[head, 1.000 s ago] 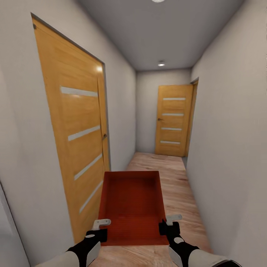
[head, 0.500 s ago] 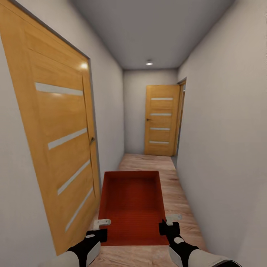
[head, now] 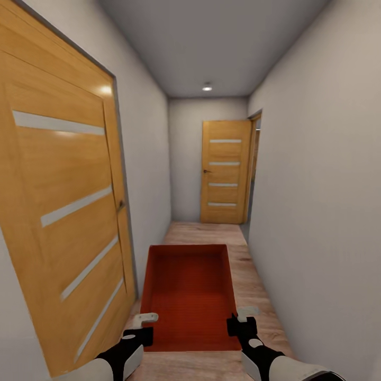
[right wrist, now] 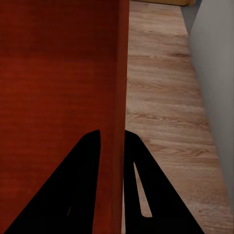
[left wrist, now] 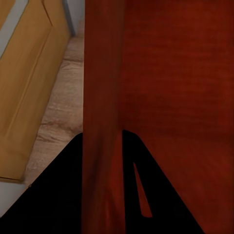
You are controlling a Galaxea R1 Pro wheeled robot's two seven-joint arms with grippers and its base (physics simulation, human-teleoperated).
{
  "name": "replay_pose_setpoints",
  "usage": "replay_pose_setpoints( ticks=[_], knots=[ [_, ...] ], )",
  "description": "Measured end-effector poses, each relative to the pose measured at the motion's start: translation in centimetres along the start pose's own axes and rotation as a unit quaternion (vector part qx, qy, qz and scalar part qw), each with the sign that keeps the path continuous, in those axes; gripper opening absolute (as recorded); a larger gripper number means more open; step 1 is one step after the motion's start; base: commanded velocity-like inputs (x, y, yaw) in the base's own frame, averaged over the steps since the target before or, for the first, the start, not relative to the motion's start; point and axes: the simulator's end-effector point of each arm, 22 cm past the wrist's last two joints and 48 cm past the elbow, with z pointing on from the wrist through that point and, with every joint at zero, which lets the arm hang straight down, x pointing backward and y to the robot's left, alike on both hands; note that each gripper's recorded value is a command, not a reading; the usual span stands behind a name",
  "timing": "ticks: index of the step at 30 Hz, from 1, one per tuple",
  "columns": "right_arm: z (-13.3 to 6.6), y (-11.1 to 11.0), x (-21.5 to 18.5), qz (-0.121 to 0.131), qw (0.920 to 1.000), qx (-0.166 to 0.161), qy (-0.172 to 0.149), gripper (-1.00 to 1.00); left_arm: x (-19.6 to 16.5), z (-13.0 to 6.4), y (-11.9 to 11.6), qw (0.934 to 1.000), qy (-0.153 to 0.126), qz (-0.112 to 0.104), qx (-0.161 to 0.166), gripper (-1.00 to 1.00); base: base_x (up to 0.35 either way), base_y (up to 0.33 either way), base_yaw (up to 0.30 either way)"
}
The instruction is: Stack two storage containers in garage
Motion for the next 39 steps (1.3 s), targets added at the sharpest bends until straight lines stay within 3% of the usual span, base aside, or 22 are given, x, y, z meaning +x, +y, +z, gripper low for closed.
replay_pose_setpoints(
  ticks=[39],
  knots=[
    [0.01, 0.03, -0.11, 0.001, 1.0, 0.0, -0.002, -1.0, -0.09, 0.0, 0.01, 1.0, -0.002, -0.001, 0.0, -1.0, 0.323, 0.0, 0.0]
  ],
)
